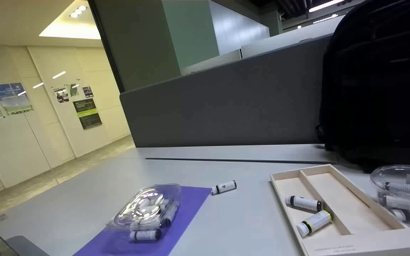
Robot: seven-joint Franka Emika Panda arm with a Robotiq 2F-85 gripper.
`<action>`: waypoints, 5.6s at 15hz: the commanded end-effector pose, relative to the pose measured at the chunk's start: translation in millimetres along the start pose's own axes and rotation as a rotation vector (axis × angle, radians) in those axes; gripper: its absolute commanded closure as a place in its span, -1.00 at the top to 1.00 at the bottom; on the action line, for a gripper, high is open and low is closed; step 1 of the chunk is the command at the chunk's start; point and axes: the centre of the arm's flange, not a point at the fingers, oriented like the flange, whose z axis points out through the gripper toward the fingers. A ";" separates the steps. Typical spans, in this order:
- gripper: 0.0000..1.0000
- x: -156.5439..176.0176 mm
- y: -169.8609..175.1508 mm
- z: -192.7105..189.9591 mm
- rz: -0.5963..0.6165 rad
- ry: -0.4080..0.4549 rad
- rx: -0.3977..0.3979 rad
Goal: Pick up the bottle from the table and place it on the tray
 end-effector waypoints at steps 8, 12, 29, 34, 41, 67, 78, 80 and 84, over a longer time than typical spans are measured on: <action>1.00 -0.1 0.0 -0.2 0.000 0.002 0.000; 1.00 -2.1 -4.6 -3.7 0.020 0.004 -0.007; 1.00 196.4 132.7 96.1 0.688 0.316 0.099; 1.00 200.7 115.1 121.7 0.627 0.277 0.137; 1.00 235.5 143.4 121.7 0.836 0.362 0.244; 1.00 398.3 111.5 291.3 1.133 0.073 0.193; 1.00 420.3 67.1 346.0 0.898 0.225 -0.046; 1.00 422.0 61.1 351.5 0.875 0.244 -0.055; 1.00 428.7 49.6 357.5 0.857 0.316 -0.034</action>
